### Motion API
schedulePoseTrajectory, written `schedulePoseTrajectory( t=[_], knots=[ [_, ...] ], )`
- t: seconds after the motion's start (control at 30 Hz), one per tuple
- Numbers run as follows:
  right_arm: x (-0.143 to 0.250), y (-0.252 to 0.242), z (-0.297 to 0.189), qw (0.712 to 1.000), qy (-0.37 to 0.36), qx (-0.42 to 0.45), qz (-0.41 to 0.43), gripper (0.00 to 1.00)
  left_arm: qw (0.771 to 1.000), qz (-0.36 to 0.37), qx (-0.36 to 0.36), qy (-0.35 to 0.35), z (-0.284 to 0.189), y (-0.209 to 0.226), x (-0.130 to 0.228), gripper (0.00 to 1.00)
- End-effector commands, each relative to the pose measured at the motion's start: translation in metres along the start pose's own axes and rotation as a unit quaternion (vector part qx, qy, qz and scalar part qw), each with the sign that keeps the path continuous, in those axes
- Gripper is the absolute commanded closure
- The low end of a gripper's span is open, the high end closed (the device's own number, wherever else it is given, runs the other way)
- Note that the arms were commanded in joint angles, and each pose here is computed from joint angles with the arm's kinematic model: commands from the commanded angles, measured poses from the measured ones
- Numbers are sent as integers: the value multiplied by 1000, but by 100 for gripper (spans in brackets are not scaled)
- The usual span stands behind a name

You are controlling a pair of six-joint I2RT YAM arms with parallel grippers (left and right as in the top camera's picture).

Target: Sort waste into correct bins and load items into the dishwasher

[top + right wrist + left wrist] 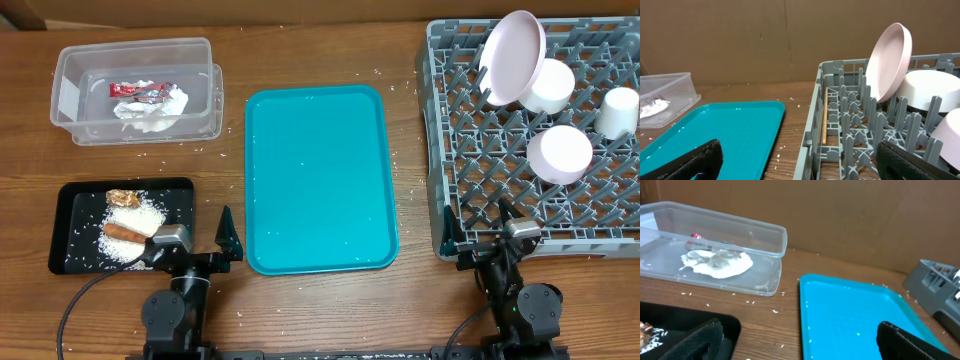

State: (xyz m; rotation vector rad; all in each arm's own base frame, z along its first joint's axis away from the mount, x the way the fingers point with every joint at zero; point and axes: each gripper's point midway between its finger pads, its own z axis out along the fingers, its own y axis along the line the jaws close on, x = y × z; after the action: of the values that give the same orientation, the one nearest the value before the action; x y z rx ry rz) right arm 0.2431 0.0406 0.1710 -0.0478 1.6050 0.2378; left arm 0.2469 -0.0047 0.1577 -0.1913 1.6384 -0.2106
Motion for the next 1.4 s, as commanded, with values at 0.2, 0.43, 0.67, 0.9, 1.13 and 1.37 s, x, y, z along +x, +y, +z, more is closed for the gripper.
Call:
schedulePoseTrajectory(
  t=[0.2, 0.43, 0.67, 0.9, 1.13, 1.37],
  knots=[
    [1, -1, 0, 1000, -4, 0, -2, 0, 993, 117, 1, 1, -1, 1, 1, 0],
    [1, -1, 0, 1000, -4, 0, -2, 0, 993, 117, 1, 1, -1, 1, 2, 0],
    [1, -1, 0, 1000, -4, 0, -2, 0, 993, 117, 1, 1, -1, 1, 2, 0],
    [1, -1, 0, 1000, -4, 0, -2, 0, 993, 117, 1, 1, -1, 1, 2, 0],
    [1, -1, 0, 1000, -4, 0, -2, 0, 993, 117, 1, 1, -1, 1, 2, 1],
    [1, -1, 0, 1000, -4, 0, -2, 0, 993, 117, 1, 1, -1, 1, 2, 0]
  ],
)
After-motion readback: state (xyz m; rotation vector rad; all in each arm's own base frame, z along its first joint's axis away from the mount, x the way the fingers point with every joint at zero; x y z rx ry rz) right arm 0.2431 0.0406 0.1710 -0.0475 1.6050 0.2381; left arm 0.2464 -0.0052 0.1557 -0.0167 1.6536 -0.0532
